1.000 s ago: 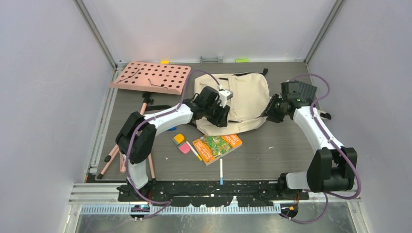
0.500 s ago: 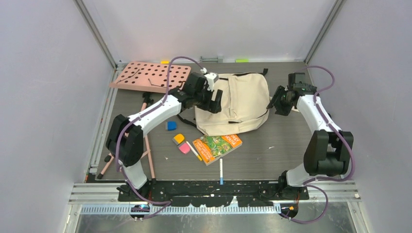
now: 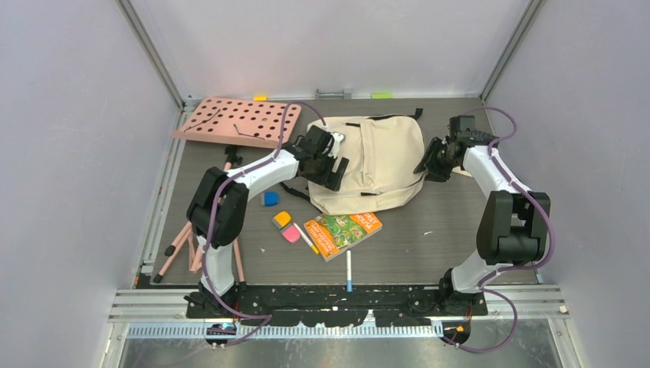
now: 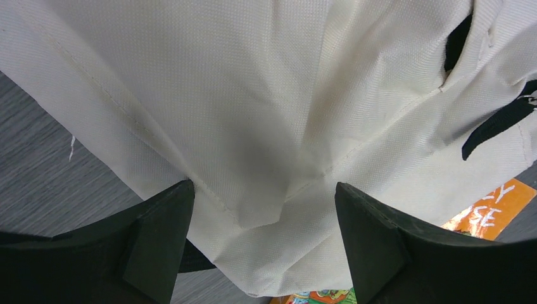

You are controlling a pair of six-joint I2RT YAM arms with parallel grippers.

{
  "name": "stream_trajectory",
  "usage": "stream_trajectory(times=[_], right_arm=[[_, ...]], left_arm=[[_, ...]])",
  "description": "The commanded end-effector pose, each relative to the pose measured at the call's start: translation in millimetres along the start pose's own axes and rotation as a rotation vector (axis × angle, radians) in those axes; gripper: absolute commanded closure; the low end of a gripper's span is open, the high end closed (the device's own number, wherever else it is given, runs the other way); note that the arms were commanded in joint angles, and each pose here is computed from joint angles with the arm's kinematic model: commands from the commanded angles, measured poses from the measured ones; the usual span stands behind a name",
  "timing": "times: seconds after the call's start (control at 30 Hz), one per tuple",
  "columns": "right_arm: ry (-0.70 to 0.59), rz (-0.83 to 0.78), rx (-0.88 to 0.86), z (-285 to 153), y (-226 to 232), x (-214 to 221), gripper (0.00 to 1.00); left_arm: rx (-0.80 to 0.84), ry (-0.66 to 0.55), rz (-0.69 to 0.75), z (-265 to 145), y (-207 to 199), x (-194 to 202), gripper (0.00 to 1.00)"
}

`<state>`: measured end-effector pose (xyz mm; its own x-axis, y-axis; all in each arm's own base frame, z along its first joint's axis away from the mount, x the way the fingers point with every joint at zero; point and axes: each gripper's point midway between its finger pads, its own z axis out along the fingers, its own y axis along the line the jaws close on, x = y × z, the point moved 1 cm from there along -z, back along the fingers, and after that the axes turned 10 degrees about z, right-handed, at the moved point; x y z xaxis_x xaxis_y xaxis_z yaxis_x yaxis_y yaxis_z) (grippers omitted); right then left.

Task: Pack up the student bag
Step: Zip the student bag at the center of the board, then unzip at the center of the board.

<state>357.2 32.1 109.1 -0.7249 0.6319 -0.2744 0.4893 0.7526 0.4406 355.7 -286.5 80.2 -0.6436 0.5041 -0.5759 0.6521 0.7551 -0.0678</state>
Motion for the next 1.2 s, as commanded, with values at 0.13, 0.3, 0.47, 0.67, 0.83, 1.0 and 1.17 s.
stream_trajectory(times=[0.13,0.3,0.47,0.67,0.83,1.0,1.17], right_arm=[[-0.003,-0.031,-0.037,6.6,8.1,-7.4,0.59],[0.002,-0.029,-0.031,11.1,8.6,-10.1,0.71],[-0.011,-0.024,-0.036,11.5,11.8,-15.1,0.91],[-0.029,-0.031,-0.042,9.4,16.7,-22.4,0.99],[-0.056,-0.036,-0.03,5.1,16.6,-27.9,0.99],[-0.095,-0.082,0.017,-10.6,7.8,-28.3,0.68],[-0.199,-0.253,-0.042,-47.6,28.5,-31.5,0.53]], left_arm=[[-0.042,-0.016,0.031,1.6,8.4,-14.5,0.31],[-0.025,-0.017,0.034,4.0,6.1,-15.7,0.52],[0.005,-0.036,0.041,3.5,0.8,-21.1,0.77],[0.014,-0.083,0.033,-2.1,-1.7,-35.9,1.0],[-0.001,-0.141,0.023,-6.6,1.4,-54.1,1.0],[-0.044,-0.181,-0.016,2.4,25.1,-78.3,1.0],[-0.014,-0.185,-0.125,5.4,50.9,-96.2,0.99]])
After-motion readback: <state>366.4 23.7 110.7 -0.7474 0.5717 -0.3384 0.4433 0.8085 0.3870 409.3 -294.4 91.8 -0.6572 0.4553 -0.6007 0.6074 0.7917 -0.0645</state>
